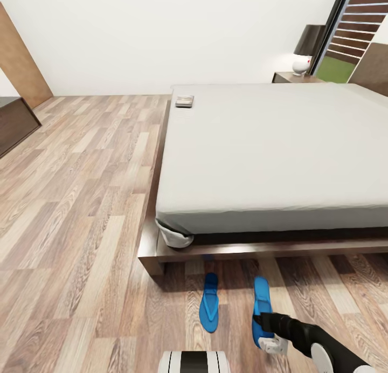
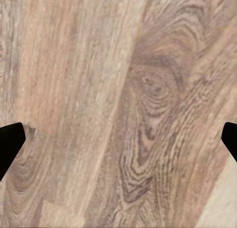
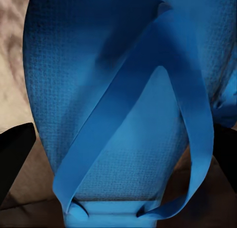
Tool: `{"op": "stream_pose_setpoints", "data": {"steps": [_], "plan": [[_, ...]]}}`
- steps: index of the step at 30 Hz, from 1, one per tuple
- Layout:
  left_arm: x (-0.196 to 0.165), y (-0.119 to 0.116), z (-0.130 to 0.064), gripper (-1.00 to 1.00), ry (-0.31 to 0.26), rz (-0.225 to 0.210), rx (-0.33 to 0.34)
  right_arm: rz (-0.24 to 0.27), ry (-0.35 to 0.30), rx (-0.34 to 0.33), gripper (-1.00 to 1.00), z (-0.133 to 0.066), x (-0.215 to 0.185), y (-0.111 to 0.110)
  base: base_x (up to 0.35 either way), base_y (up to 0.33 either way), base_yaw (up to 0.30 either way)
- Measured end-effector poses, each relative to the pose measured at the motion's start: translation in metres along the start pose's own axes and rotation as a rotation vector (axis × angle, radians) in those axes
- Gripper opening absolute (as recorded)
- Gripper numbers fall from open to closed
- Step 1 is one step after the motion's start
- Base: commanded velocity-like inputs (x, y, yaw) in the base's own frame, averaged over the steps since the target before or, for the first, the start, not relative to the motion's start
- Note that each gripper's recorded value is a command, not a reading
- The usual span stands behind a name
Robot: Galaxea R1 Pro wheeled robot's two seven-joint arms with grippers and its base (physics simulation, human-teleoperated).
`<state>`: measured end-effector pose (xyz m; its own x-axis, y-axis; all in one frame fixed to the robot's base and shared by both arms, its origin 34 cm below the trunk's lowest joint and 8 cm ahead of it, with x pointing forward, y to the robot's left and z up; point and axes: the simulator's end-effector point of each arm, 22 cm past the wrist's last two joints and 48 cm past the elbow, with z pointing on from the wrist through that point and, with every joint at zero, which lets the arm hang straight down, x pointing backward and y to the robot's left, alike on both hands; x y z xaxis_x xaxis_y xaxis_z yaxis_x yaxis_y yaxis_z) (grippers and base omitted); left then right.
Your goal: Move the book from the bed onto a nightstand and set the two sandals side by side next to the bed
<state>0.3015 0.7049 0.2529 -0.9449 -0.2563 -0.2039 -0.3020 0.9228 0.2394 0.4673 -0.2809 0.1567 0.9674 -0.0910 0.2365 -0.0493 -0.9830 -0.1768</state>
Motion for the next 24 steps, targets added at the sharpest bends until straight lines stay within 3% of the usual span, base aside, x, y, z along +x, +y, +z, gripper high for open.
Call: {"op": "stream_pose_setpoints", "data": {"steps": [4, 12, 18, 24], "plan": [[0.0, 0.001, 0.0, 1.0, 0.0, 0.0, -0.006, -0.073, 0.002, -0.064, -1.0, 0.002, 0.011, 0.004, 0.0, 0.001, 0.0], [0.001, 0.0, 0.001, 1.0, 0.002, 0.001, -0.007, -0.119, 0.022, -0.086, -1.0, 0.001, 0.031, 0.001, 0.0, 0.0, 0.0], [0.001, 0.0, 0.001, 1.0, 0.002, 0.001, -0.007, -0.138, 0.033, -0.071, -1.0, 0.003, 0.041, -0.012, 0.054, 0.096, 0.0], [0.001, 0.0, 0.001, 1.0, 0.003, 0.001, -0.01, -0.124, 0.016, -0.076, -1.0, 0.014, 0.043, -0.026, 0.029, 0.046, 0.0]]}}
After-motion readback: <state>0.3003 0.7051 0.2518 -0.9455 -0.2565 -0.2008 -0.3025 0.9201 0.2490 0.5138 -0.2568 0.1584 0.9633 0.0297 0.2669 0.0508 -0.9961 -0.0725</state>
